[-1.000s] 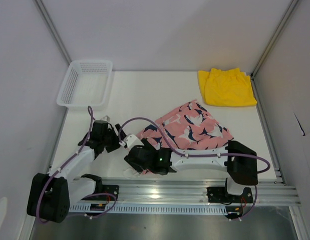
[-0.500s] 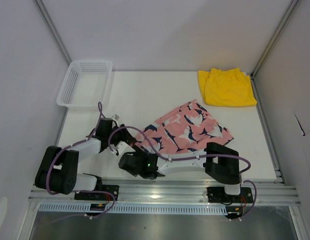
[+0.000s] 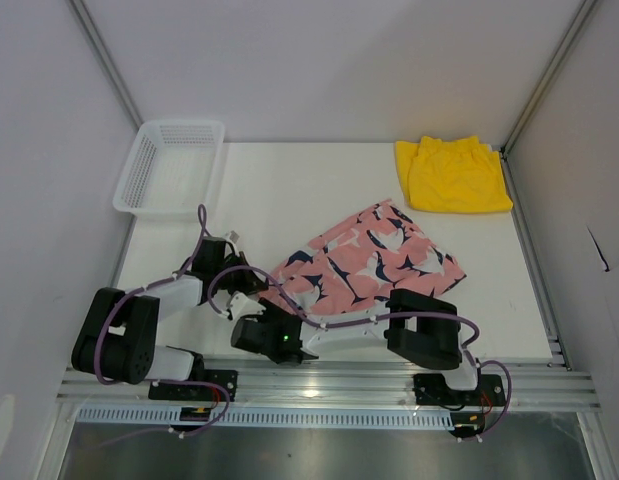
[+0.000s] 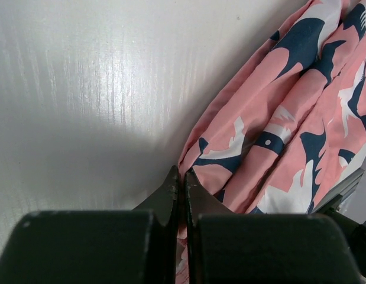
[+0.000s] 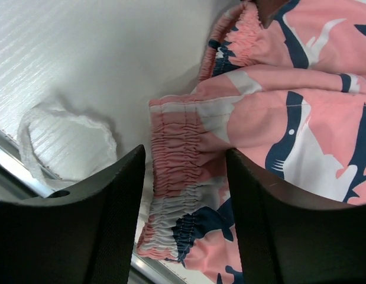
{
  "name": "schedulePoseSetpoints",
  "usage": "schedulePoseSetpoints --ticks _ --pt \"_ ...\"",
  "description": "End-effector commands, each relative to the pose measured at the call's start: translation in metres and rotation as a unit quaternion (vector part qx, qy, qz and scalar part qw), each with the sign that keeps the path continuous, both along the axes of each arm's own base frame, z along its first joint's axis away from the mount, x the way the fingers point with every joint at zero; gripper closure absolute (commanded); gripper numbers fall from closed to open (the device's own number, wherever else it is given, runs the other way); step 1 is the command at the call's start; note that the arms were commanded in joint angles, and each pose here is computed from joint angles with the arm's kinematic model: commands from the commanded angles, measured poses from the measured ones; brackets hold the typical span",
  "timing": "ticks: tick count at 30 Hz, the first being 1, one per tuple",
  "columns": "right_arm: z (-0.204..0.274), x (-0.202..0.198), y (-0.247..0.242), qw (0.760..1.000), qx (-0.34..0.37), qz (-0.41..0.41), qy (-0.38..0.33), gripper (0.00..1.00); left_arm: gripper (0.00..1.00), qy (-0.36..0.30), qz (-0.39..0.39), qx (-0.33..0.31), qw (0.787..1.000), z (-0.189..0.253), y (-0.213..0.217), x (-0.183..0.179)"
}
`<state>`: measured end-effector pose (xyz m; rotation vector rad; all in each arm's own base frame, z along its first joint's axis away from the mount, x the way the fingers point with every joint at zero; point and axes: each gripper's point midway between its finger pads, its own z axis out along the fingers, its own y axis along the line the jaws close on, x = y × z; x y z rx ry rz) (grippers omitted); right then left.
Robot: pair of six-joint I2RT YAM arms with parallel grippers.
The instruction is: Fold and stack the shorts
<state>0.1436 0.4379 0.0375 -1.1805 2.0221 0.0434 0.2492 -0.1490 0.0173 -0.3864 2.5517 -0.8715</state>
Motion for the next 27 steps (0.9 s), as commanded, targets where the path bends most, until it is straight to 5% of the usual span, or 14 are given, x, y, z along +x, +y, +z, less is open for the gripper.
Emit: schedulePoseSetpoints --ticks 1,5,11,27 --pt "0.012 0.008 0.005 0.999 -0.003 -0.01 -0.045 0.45 1.0 -0.012 -0.004 0.013 1.0 0.001 0.002 0.004" --pt "0.02 0.015 0.003 0.997 0.006 -0.03 -0.065 0.69 1.0 -0.018 -0.002 0.022 1.0 0.0 0.005 0.006" --pt "0.037 0.028 0.001 0.994 0.058 -0.073 -0.065 0.83 1.0 -0.015 -0.002 0.029 0.999 -0.004 0.007 0.003" --pt "0.056 0.076 0.0 0.975 0.165 -0.148 -0.031 0.89 1.0 -0.022 -0.005 0.028 0.999 -0.006 0.008 -0.001"
